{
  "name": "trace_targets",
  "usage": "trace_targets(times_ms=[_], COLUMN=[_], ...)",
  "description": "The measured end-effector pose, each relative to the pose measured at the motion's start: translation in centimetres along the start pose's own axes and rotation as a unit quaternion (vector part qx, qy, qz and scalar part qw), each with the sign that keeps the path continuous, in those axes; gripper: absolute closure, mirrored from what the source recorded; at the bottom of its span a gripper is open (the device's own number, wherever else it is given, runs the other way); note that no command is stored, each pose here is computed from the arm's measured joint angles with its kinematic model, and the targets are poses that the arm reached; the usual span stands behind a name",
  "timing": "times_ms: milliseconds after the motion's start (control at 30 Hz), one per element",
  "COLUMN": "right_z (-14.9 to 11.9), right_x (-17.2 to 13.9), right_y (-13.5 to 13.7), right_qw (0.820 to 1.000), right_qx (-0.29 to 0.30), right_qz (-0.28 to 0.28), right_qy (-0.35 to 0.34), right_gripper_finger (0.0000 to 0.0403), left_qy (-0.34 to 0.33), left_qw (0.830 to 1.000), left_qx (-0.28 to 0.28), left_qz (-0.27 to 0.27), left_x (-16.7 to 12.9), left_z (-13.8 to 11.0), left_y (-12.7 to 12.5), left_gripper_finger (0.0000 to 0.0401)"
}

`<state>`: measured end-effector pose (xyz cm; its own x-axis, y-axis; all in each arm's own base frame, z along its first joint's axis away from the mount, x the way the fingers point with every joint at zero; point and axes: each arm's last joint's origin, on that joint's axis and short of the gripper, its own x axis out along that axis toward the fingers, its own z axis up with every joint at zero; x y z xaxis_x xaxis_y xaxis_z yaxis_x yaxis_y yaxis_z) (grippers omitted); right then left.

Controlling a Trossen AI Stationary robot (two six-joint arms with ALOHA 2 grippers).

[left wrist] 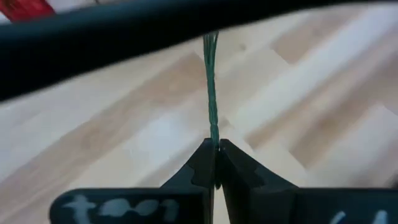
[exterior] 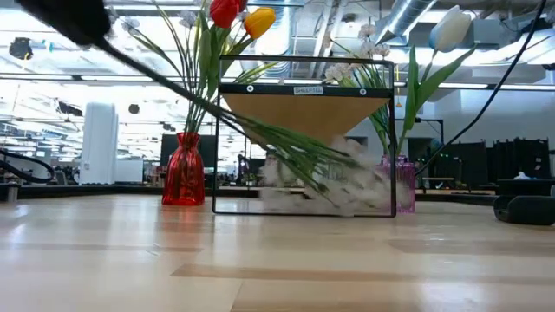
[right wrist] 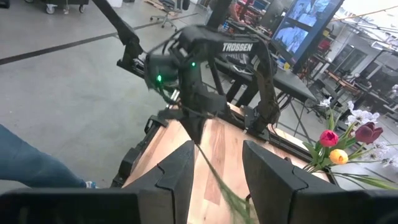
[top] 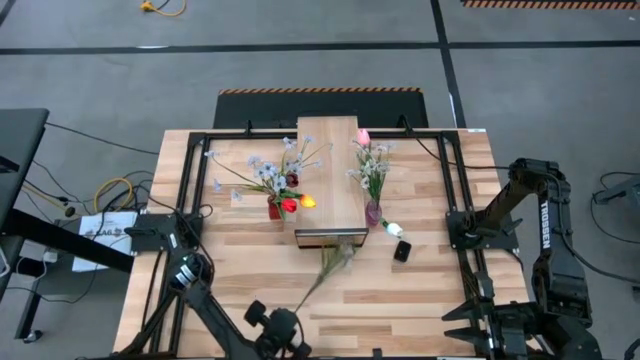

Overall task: Pick and place flowers into a vace then onto a shelf
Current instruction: Put the white flowers into the purple flower vase

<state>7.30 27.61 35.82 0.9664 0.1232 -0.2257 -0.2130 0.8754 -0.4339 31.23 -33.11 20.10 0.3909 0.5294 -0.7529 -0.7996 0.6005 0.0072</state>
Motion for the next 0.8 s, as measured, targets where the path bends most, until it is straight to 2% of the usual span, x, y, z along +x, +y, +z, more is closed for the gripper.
trace_targets(times_ms=[267,500,667,800], right_z=[0.0,0.0,0.0,0.0], right_x=[0.0,0.1,0.1,0.1], right_y=[0.0,0.0,0.0,0.0], right_qw=[1.0,1.0,1.0,1.0], right_qx=[-0.003,-0.004,-0.004,-0.004], right_qz=[-0.002,-0.003,-0.004,-0.004], right_qy=[0.0,0.0,0.0,0.0], right_gripper_finger=[0.0275,0.0275,0.0275,0.0275], left_qy=[0.079,0.159,0.168,0.148], left_qw=[0.996,0.987,0.985,0.988], left_qx=[0.01,0.027,0.032,0.028], left_qz=[-0.039,-0.028,-0.029,-0.042], left_x=[-3.2,-4.0,-4.4,-5.0], left_z=[0.2,-0.7,-1.2,-0.9], left_y=[-0.3,0.1,0.2,0.5], left_gripper_finger=[0.0401,0.0401,0.0401,0.0401])
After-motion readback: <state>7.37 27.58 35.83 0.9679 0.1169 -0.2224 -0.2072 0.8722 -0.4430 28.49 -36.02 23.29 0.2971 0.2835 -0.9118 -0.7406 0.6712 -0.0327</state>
